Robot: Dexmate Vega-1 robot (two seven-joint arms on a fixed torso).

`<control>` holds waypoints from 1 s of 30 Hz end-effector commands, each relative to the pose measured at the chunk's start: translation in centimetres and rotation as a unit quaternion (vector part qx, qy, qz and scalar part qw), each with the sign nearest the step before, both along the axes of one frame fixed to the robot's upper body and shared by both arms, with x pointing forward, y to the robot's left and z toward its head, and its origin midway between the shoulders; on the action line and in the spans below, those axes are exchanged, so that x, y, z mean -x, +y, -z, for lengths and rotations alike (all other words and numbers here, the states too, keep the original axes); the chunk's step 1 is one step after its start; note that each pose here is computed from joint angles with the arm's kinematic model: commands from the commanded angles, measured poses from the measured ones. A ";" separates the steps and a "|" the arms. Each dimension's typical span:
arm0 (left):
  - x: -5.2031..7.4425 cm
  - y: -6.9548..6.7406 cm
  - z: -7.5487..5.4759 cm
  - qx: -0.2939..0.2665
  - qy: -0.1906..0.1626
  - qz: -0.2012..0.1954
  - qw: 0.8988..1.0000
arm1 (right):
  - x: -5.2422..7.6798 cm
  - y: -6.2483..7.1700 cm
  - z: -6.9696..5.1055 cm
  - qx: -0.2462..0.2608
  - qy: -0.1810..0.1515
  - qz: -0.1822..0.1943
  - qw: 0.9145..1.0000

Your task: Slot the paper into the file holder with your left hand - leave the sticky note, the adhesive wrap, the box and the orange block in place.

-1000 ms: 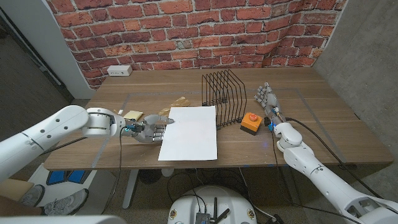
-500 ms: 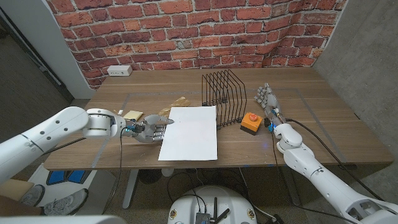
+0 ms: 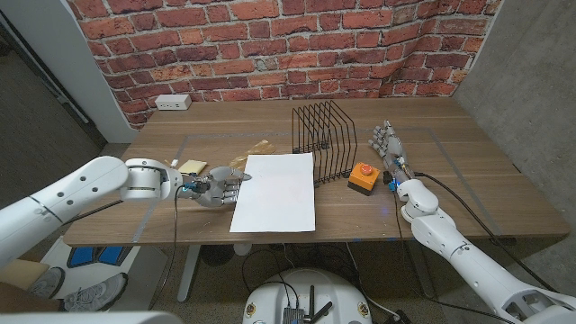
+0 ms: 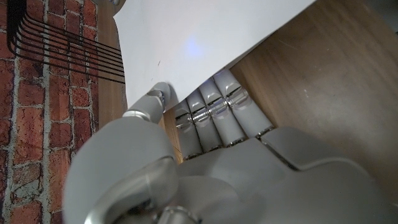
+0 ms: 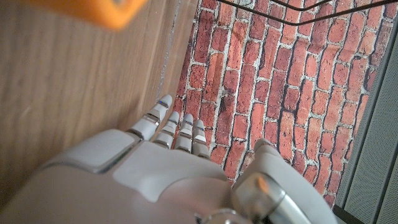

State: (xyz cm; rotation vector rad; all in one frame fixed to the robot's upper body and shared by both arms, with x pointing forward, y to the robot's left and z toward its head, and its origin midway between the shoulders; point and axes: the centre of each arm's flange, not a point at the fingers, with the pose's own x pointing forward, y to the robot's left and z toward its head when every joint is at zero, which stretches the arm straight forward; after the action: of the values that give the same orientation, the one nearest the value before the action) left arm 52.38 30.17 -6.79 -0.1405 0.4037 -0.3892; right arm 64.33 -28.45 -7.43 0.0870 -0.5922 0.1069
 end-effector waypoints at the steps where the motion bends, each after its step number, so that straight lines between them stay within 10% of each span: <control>1: 0.1 -0.2 0.0 0.004 -0.006 -0.003 1.000 | -0.6 -0.3 -0.7 0.001 -0.002 -0.003 1.000; 30: 0.8 0.4 -1.9 -0.008 -0.042 -0.016 0.999 | -0.8 -0.2 -0.5 0.002 -0.003 -0.008 1.000</control>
State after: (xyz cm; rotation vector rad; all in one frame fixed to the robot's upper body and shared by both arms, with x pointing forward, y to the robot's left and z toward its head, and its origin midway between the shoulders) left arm 51.92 30.31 -5.73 -0.1350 0.3494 -0.3708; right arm 65.11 -28.75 -6.80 0.0889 -0.5956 0.1192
